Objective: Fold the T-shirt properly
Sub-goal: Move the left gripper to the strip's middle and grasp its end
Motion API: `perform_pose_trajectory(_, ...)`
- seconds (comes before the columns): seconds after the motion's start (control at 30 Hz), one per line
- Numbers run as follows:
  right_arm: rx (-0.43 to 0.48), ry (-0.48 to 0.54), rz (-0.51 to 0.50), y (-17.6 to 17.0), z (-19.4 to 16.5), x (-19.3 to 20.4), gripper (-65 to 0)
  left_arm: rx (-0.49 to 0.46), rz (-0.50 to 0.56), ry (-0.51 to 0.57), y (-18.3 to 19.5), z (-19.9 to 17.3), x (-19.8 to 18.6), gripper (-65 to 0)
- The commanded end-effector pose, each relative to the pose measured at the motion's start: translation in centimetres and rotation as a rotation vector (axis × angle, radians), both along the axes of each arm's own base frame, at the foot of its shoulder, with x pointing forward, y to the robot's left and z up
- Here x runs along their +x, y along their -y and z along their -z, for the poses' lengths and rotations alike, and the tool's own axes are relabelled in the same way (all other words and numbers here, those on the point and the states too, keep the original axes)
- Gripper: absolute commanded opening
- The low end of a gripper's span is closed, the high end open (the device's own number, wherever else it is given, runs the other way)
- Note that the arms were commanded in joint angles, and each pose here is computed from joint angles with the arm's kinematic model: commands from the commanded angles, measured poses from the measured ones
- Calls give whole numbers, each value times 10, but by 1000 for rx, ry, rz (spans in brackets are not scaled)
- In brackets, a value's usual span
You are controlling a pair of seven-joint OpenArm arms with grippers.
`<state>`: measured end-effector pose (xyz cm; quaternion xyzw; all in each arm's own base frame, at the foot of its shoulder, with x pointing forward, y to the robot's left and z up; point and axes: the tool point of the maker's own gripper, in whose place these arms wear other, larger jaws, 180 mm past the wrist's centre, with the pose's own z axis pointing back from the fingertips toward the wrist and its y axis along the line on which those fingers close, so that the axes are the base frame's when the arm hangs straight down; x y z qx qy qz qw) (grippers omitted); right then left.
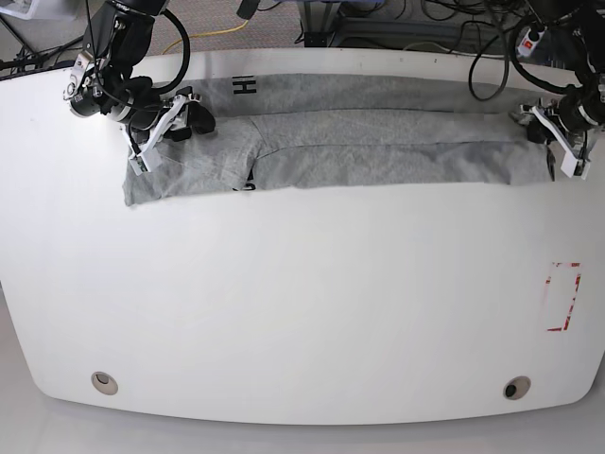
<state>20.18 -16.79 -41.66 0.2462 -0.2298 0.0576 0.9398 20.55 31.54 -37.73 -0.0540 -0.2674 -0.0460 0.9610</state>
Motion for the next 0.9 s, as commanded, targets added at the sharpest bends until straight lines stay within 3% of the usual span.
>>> perform_pose_trajectory(0.0,-45,-35,-6,9,4,-5,-322,56,88,134,21,-40,21,-649)
perform_pose_trajectory(0.17,-45,-35,-6,9,4,-5,-322,40,299,217,98,-59,36,-647)
perform_pose_trajectory(0.53,-44,-35,-6,9,4,-5,-322,-220,611,271,258,-59,45,-647)
perform_pose_trajectory(0.7,-45,-17,-4,9,0,2,-322,-280,666,271,289,-60,43,-646)
perform_pose_trajectory(0.87,-44,-10,-1,10,-1,5,-322,-291,668,261,294,-59,41,-646)
